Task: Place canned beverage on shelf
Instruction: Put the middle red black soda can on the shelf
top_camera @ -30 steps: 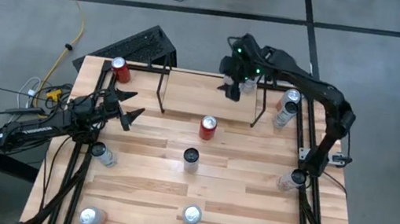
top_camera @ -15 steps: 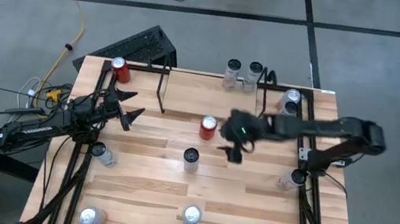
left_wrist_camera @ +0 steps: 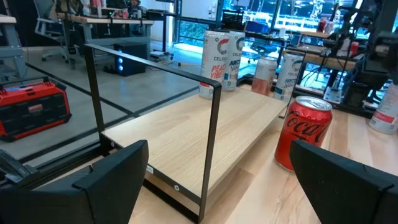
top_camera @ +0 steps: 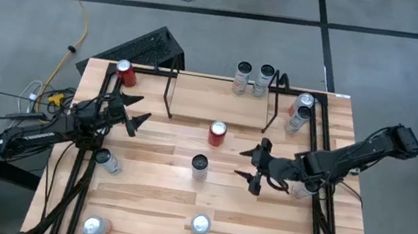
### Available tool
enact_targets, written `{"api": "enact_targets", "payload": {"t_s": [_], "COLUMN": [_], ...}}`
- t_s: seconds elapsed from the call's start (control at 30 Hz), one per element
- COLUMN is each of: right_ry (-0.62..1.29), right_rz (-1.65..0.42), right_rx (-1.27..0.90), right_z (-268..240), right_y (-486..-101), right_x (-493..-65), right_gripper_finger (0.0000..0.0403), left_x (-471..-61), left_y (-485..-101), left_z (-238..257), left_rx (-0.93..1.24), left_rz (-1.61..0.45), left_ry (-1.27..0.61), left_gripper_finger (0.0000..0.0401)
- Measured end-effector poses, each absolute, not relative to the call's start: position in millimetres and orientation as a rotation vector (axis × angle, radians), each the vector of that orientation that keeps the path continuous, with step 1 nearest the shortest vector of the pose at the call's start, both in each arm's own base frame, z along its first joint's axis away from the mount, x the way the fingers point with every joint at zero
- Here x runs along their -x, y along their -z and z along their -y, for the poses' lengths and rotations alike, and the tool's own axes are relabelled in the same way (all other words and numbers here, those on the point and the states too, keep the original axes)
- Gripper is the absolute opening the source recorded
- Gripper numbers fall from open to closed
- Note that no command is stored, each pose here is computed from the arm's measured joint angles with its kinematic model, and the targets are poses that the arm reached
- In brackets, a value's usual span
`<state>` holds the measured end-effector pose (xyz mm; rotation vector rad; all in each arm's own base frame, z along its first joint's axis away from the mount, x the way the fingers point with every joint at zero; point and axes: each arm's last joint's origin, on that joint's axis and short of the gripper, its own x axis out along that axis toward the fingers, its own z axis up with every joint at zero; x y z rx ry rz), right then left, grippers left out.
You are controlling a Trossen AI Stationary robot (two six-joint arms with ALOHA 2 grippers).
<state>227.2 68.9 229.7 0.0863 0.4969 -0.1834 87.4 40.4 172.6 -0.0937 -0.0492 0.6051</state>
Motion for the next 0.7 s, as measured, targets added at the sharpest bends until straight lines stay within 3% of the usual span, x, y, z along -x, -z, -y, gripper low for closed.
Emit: {"api": "enact_targets", "payload": {"t_s": [0.2, 0.7], "right_ry": [0.147, 0.124], "right_rz": [-0.495, -0.480], "right_rx": [-0.105, -0.127], "right_z": [-86, -103], "right_y": [-207, -191], "right_x": [-225, -234], "right_gripper_finger": [0.0330, 0.0330], "left_x": [-87, -87], "left_y": [-173, -172], "left_z": [-40, -40], "left_rx": [0.094, 0.094], "left_rz": [0.050, 0.049], "left_ry": [-0.605, -0.605], "left_gripper_finger": [0.0374, 0.0374]}}
